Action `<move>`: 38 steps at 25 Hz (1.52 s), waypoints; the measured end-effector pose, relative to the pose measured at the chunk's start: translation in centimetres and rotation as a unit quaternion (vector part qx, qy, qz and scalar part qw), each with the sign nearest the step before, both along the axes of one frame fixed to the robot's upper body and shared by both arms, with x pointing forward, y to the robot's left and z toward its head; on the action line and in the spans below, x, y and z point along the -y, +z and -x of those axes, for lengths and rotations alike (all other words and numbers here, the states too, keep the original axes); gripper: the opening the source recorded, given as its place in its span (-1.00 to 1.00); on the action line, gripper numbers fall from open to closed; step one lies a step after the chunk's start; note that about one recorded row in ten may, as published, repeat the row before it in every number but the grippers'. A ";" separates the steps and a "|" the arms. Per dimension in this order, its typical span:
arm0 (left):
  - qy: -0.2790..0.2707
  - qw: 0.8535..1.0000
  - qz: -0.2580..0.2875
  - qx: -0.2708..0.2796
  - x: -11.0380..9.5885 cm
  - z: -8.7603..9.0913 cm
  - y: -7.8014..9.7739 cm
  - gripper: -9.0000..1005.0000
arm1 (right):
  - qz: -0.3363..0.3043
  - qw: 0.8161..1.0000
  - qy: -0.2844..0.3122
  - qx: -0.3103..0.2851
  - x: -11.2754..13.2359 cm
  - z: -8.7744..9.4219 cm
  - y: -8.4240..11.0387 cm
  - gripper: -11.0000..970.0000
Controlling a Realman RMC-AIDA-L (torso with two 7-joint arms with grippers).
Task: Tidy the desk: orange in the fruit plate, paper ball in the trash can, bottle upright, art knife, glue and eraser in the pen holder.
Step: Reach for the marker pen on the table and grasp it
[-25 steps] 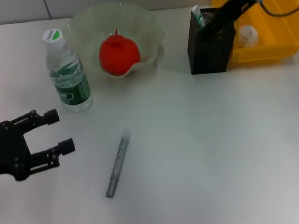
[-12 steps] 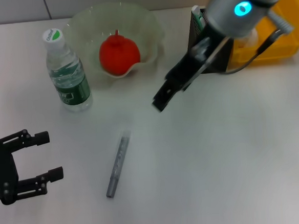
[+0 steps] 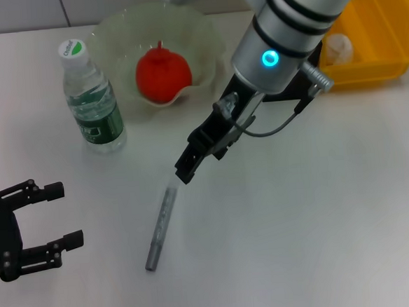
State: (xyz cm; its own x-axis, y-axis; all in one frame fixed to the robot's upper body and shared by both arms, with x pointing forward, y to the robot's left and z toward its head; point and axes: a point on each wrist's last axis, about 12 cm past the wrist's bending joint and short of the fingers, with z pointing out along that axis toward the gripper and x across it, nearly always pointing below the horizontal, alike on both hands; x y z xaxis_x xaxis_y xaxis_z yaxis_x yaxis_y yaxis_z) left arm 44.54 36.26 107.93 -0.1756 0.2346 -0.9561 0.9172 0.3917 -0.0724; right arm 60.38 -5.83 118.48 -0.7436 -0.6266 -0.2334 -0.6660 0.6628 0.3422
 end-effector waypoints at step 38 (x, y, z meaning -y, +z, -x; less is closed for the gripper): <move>0.122 0.902 -0.254 -0.327 16.9 -10.1 8.7 0.59 | -0.269 0.898 0.108 0.331 25.3 5.5 -0.7 0.60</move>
